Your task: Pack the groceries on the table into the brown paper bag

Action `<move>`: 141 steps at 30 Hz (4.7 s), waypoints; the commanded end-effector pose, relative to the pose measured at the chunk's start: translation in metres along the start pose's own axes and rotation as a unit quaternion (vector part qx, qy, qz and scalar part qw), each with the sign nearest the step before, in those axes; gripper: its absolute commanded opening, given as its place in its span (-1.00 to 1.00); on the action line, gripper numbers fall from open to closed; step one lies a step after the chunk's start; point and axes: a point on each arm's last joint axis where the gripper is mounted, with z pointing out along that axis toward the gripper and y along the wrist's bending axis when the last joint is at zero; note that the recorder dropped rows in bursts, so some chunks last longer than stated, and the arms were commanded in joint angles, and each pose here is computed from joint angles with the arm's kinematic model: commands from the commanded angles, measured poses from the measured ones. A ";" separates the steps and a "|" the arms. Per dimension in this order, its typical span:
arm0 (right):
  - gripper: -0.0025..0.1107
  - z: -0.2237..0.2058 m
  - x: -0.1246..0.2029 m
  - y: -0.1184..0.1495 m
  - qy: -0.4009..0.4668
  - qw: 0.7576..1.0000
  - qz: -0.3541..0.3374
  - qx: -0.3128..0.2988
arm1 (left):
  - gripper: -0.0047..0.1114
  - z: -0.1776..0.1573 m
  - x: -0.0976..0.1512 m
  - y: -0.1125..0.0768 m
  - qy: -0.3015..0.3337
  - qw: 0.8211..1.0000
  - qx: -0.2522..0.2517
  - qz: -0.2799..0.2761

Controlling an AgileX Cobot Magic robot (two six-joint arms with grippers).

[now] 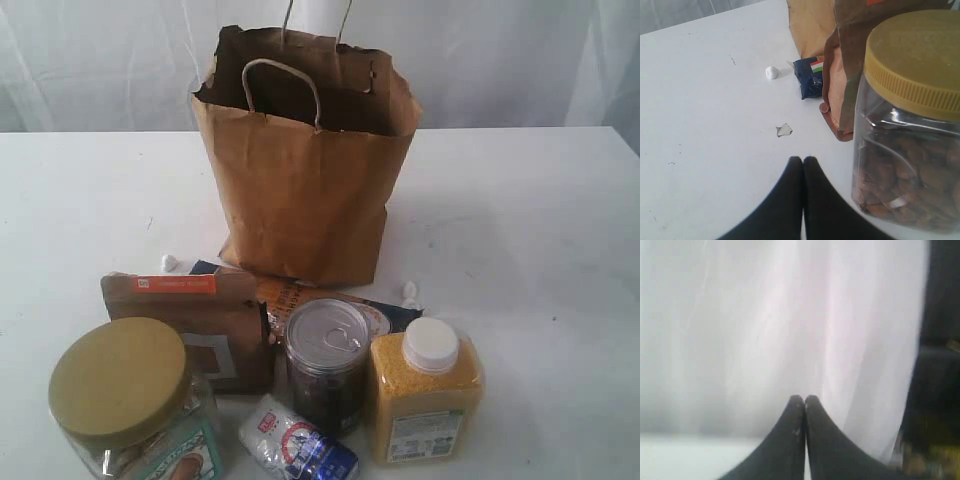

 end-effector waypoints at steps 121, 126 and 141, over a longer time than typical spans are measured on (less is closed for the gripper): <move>-0.95 0.021 -0.045 0.227 0.005 0.932 -0.048 -0.359 | -0.92 0.000 0.000 0.000 -0.001 1.000 0.000 -0.001; -0.72 0.021 -0.045 0.227 0.007 0.931 -0.048 -0.361 | -0.92 0.000 0.000 0.000 -0.001 1.000 0.000 -0.001; -0.08 0.021 -0.045 0.227 0.007 0.931 -0.048 -0.361 | -0.92 0.000 0.000 0.000 -0.001 1.000 0.000 -0.001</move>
